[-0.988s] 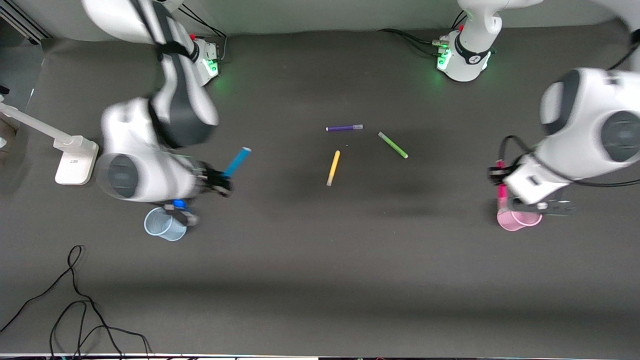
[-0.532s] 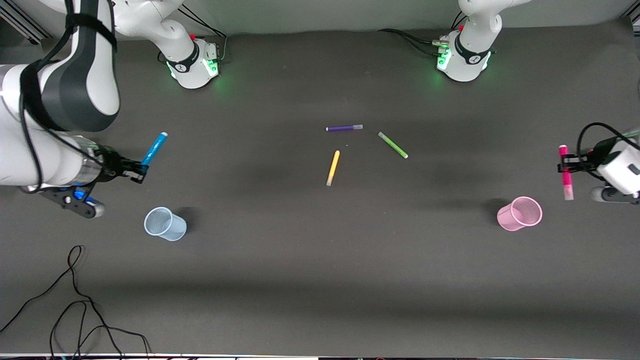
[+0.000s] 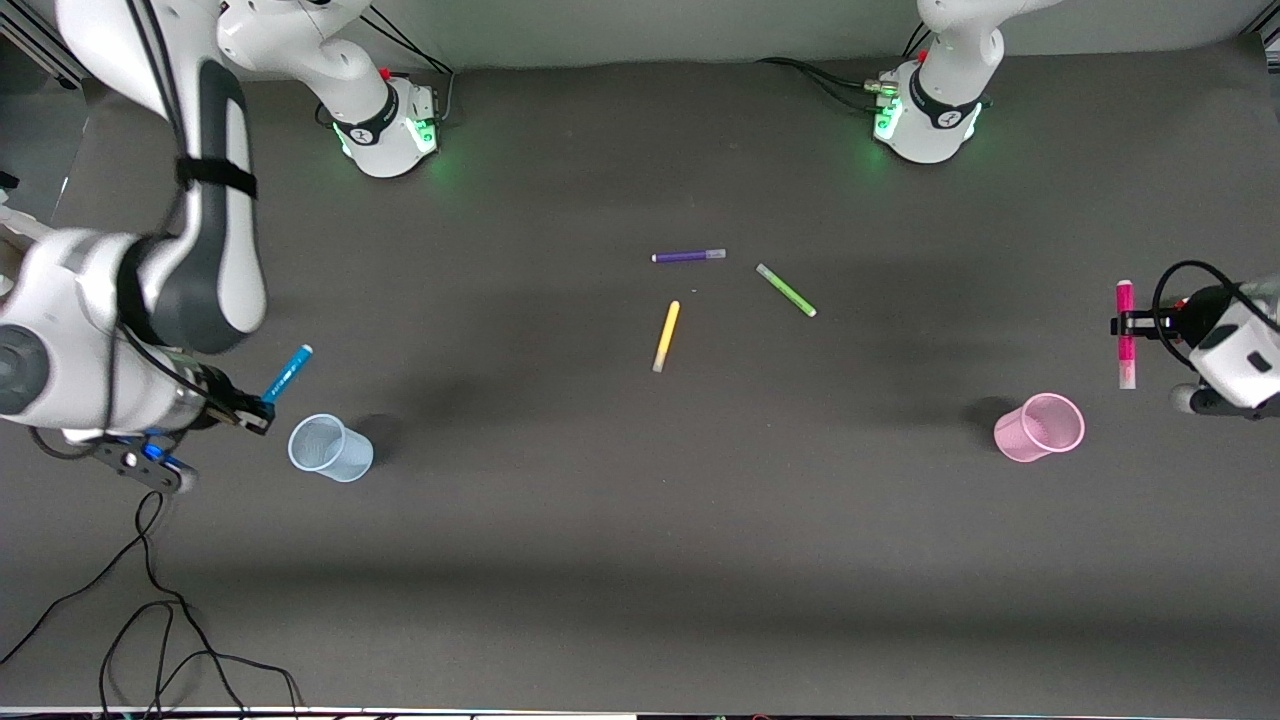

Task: Place pink and blue markers in matching cups

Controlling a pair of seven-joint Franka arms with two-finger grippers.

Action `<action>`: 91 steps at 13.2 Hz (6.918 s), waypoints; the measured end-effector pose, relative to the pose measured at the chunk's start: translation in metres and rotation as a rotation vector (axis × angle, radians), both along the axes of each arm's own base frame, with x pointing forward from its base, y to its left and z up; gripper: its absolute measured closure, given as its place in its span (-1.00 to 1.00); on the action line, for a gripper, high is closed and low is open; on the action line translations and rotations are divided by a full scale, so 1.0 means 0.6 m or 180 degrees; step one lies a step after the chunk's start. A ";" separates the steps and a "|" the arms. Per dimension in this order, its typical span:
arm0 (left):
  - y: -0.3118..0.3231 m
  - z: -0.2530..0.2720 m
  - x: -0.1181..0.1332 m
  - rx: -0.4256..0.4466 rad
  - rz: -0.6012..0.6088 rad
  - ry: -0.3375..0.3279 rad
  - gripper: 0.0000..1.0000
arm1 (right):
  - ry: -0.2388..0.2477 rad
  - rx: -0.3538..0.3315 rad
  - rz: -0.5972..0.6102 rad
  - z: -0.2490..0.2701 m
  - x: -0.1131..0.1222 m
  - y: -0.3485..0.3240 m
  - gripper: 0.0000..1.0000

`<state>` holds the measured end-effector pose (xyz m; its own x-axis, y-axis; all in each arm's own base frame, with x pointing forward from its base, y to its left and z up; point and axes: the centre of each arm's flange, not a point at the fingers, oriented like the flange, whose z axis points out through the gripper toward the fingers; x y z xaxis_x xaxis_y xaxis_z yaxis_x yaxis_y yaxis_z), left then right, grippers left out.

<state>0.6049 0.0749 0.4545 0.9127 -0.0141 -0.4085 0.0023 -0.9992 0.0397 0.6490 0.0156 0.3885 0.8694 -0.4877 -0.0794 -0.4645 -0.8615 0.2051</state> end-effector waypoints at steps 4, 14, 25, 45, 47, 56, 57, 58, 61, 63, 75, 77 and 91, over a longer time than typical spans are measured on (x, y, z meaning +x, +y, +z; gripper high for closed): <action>0.012 -0.097 0.047 0.0015 0.0103 0.0440 0.65 | -0.0175 -0.0242 0.0000 -0.072 0.032 -0.021 0.67; 0.013 -0.280 0.090 0.0049 0.0169 0.0842 0.65 | -0.0495 -0.0114 -0.0364 -0.111 0.070 -0.056 0.67; 0.015 -0.338 0.116 0.0104 0.0219 0.0663 0.14 | -0.0814 -0.0333 -0.1209 -0.124 0.081 -0.046 0.67; -0.096 0.097 0.002 0.0320 -0.0045 -0.0507 -1.00 | -0.0801 -0.1096 -0.1692 -0.150 0.048 0.020 -0.55; -0.102 0.115 -0.025 0.0253 -0.0095 -0.0684 -1.00 | -0.0808 -0.1094 -0.1698 -0.145 0.048 0.019 -0.96; -0.158 0.205 -0.090 0.0112 -0.0225 -0.1043 -1.00 | -0.0255 -0.0422 -0.0911 0.078 -0.015 -0.016 -1.00; -0.158 0.208 -0.092 0.0108 -0.0222 -0.1055 -1.00 | -0.0209 -0.0238 -0.0683 0.118 -0.032 -0.029 -1.00; -0.157 0.210 -0.093 0.0106 -0.0218 -0.1056 -1.00 | -0.0173 -0.0037 -0.0434 0.155 -0.053 -0.046 -1.00; -0.156 0.211 -0.093 0.0102 -0.0213 -0.1043 -1.00 | -0.0094 0.0522 0.0178 0.221 -0.122 -0.094 -1.00; -0.157 0.211 -0.094 0.0100 -0.0215 -0.1040 -1.00 | -0.0033 0.0772 0.0503 0.243 -0.155 -0.107 -1.00; -0.165 0.211 -0.098 0.0095 -0.0245 -0.0979 -1.00 | 0.0170 0.0970 0.0863 0.280 -0.179 -0.086 -1.00; -0.165 0.215 -0.098 0.0095 -0.0244 -0.0994 -1.00 | 0.0154 0.1035 0.1037 0.285 -0.184 -0.107 -1.00; -0.163 0.220 -0.097 0.0098 -0.0237 -0.1014 -1.00 | 0.0183 0.0710 0.1659 0.324 -0.243 0.039 -1.00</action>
<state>0.5467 -0.0232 0.5866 0.9915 -0.0777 -0.1039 -0.0785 -0.9969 -0.0035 0.5031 0.0388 0.5828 0.9819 0.0386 -0.1856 0.0400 -0.9992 0.0042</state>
